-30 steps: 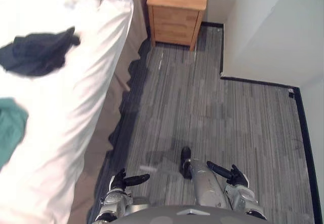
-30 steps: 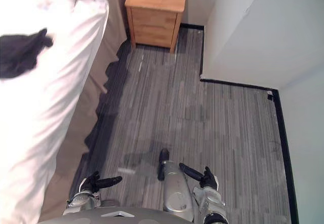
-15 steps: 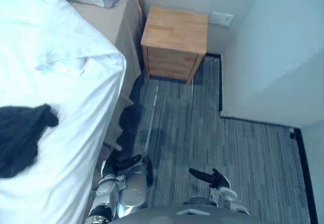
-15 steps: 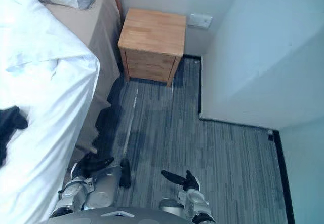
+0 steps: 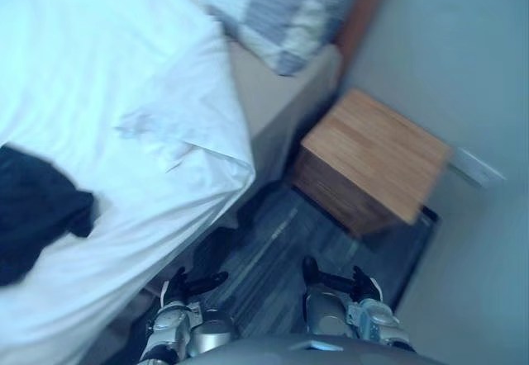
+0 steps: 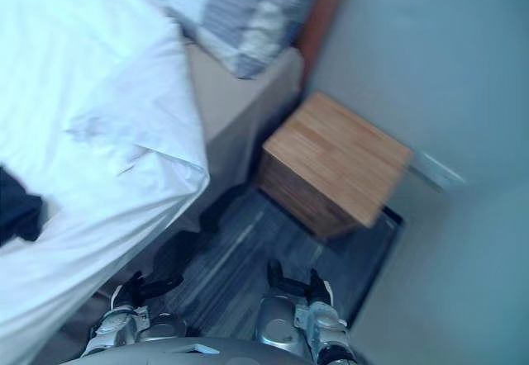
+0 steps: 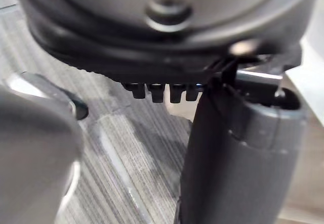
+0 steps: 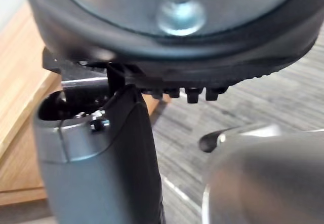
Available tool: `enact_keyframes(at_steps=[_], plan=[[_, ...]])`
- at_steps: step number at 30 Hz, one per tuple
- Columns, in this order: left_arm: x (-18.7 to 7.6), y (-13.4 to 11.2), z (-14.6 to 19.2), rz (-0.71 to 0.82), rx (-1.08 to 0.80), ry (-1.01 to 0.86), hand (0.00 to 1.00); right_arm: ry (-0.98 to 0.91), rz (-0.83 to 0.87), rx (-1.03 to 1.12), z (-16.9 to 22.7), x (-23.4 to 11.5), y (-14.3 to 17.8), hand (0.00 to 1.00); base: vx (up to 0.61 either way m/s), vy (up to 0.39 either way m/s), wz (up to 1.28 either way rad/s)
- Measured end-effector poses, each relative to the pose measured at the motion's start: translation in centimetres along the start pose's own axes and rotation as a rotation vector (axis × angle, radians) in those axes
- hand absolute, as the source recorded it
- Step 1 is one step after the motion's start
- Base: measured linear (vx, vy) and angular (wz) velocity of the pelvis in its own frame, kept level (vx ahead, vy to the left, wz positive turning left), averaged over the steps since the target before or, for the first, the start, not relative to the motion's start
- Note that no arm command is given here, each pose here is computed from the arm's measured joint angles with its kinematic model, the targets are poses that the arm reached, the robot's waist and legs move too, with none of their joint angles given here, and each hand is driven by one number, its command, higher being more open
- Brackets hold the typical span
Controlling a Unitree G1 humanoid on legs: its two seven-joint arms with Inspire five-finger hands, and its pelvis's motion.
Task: Tidy up the quilt and then pick up the clothes from the bed and put them into the laundry hamper
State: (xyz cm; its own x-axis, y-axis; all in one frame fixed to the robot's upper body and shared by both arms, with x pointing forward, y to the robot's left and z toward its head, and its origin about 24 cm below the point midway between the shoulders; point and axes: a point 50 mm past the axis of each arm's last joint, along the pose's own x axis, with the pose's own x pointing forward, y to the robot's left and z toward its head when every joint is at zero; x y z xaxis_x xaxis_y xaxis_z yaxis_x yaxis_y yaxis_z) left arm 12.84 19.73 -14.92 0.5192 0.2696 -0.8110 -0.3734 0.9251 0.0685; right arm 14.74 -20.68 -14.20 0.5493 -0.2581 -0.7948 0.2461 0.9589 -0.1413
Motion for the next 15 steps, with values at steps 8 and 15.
enact_keyframes(at_steps=[8,15], plan=[[0.1,0.1,0.8,-0.012,-0.005,-0.039,1.00,-0.021,0.042,-0.099,0.2,-0.1,0.8,1.00,0.23,-0.316,1.80],[0.2,2.5,-0.1,0.029,0.065,0.027,1.00,0.059,0.033,0.113,-1.8,-0.7,1.8,1.00,0.13,-0.025,0.65]])
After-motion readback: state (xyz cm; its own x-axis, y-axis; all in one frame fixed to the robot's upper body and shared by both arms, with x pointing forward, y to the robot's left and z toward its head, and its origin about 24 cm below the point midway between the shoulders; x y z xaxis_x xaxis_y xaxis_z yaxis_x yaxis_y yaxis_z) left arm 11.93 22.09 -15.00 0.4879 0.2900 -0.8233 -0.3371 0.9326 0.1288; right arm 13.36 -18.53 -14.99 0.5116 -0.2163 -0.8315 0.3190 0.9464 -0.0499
